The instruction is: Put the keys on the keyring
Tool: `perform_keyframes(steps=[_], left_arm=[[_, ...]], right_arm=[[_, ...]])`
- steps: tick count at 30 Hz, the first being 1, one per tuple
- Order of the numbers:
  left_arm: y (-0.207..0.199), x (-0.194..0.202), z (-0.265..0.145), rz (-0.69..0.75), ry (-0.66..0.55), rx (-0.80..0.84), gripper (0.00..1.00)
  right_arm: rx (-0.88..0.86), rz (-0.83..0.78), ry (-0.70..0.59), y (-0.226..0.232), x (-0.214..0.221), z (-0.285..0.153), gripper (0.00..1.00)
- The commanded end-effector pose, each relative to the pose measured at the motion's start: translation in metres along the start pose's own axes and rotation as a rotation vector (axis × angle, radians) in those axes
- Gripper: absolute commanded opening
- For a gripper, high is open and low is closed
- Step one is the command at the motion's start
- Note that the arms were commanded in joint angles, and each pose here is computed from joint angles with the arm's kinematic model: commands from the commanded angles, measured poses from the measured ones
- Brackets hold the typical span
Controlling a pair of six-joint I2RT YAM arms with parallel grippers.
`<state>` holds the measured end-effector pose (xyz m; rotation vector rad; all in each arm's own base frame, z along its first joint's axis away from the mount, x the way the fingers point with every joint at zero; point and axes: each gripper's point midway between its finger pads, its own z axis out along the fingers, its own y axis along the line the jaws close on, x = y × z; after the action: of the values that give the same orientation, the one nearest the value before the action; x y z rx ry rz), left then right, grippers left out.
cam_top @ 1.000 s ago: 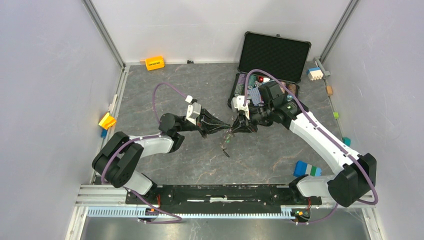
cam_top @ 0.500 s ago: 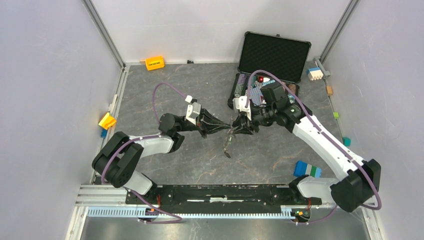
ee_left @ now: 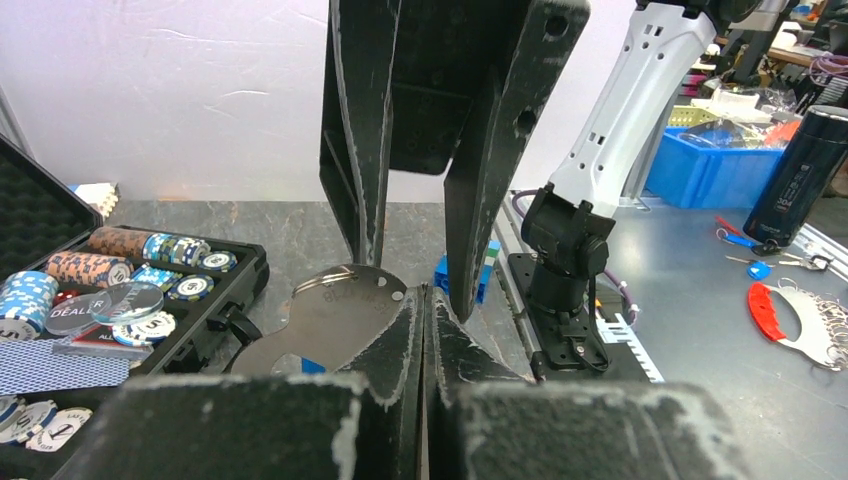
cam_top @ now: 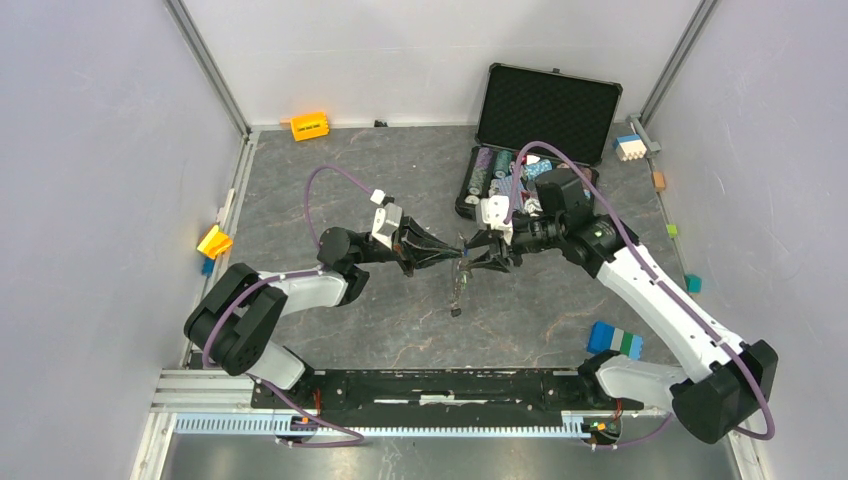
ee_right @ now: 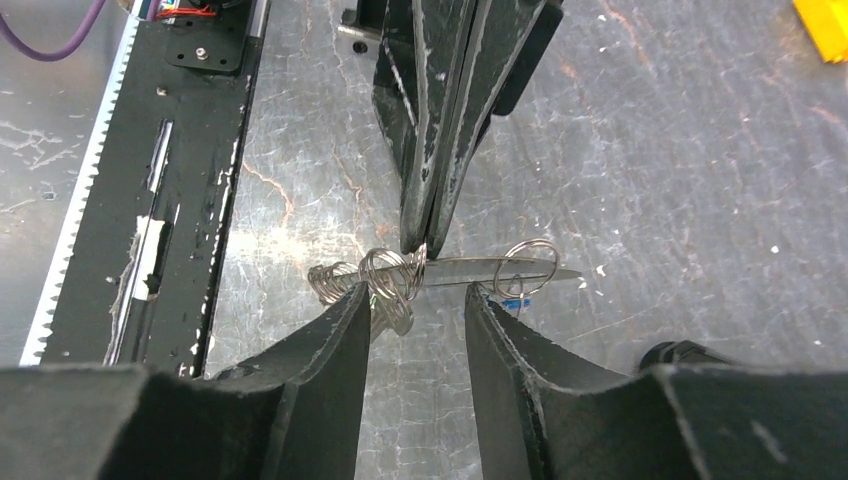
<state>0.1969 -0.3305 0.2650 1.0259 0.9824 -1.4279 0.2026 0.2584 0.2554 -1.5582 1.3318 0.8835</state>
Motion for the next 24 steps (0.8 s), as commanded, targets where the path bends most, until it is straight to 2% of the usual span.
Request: perform_keyframes(steps=[1,7,15,24], left_arm=[[-0.004,-0.028,0.005,0.062,-0.082,0.008,0.02],[-0.003,-0.027,0.005,0.055,-0.080,0.006,0.02],[-0.001,-0.024,0.005,0.052,-0.076,0.001,0.02],[0.000,-0.022,0.005,0.047,-0.073,-0.002,0.02]], right_arm=[[-0.010,0.015,-0.023,-0.002,0.003,0.006,0.44],[-0.028,0.016,-0.043,0.001,0.001,0.008,0.35],[-0.023,0.009,-0.061,0.001,-0.006,0.005,0.32],[-0.026,0.025,-0.071,0.000,-0.007,0.007,0.15]])
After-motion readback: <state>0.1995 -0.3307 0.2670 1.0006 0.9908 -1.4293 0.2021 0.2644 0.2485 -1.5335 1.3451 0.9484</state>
